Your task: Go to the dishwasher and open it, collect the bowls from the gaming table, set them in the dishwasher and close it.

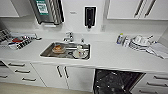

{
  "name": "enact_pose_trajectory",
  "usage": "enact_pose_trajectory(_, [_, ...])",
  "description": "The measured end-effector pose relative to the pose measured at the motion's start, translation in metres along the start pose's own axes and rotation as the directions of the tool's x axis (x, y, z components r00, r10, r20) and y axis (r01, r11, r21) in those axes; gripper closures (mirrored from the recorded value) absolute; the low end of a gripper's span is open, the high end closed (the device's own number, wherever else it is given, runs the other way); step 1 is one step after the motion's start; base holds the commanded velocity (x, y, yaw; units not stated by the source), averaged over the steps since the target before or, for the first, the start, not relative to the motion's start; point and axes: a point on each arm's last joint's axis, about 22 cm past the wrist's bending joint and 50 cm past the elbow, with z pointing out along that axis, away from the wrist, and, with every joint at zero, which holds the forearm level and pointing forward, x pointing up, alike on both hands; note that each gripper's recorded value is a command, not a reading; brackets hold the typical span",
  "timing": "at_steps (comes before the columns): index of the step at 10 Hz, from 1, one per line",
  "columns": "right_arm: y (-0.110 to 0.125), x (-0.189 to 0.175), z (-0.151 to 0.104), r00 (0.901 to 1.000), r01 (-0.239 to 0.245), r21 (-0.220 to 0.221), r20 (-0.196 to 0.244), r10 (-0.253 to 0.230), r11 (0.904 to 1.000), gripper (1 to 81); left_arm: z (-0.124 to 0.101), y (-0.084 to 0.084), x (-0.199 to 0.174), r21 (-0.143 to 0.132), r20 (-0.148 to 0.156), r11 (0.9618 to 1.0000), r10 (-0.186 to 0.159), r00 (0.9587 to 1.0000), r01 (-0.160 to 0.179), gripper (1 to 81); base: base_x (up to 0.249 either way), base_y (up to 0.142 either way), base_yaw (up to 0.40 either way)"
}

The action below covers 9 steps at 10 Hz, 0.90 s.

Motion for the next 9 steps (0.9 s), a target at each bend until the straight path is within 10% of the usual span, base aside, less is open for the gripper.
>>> enact_pose_trajectory(9, [-0.051, -0.065, -0.013, 0.9931, -0.013, -0.017, 0.116, 0.015, 0.9998, 1.0, -0.019, 0.038, -0.071, 0.036, 0.074, 0.9988, -0.036, 0.9966, 0.033, 1.0, 0.0, 0.0, 0.0])
